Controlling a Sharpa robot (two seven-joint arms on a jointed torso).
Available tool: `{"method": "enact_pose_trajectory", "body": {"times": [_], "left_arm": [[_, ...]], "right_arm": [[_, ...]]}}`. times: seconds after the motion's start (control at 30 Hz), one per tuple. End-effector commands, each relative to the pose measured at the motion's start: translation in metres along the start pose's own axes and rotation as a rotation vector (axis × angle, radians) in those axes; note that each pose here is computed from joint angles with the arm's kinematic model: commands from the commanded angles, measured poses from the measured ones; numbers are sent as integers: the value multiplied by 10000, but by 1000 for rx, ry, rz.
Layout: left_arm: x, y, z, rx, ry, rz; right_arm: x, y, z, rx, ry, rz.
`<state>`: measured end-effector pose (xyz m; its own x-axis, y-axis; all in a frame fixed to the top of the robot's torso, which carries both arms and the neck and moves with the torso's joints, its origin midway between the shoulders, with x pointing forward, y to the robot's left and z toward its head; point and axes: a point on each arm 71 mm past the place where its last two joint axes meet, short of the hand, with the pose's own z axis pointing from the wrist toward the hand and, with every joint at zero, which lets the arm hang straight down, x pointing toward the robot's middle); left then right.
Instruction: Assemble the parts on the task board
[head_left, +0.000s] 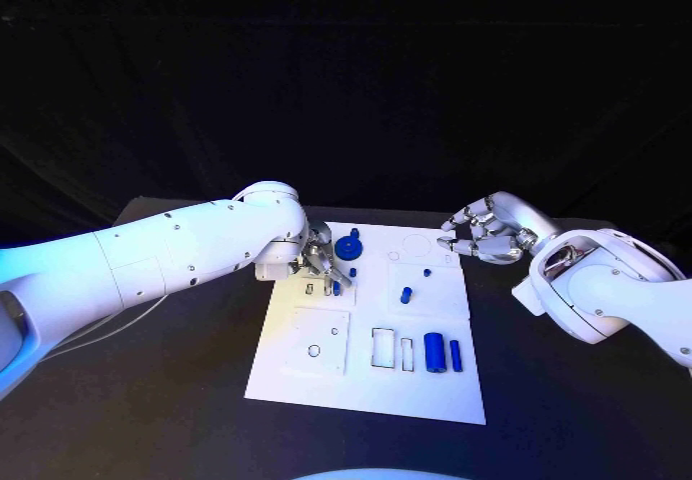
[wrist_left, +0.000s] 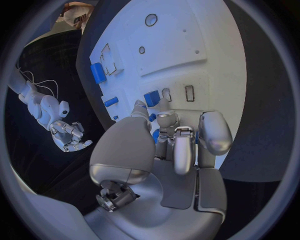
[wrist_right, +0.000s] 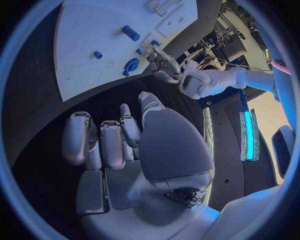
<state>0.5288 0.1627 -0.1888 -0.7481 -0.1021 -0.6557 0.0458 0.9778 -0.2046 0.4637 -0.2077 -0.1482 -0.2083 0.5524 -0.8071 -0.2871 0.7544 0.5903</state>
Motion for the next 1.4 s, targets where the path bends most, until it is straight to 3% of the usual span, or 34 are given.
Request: {"method": "enact_pose_trajectory", "body": {"times": [0.03,1.4], "left_arm": [[10,-22,0,18,13,0],[32,-17,0,32,51,-38]], "right_arm": [[13,5,1,-2,10,-9],[23,7,6,-3,9,-7]]}}
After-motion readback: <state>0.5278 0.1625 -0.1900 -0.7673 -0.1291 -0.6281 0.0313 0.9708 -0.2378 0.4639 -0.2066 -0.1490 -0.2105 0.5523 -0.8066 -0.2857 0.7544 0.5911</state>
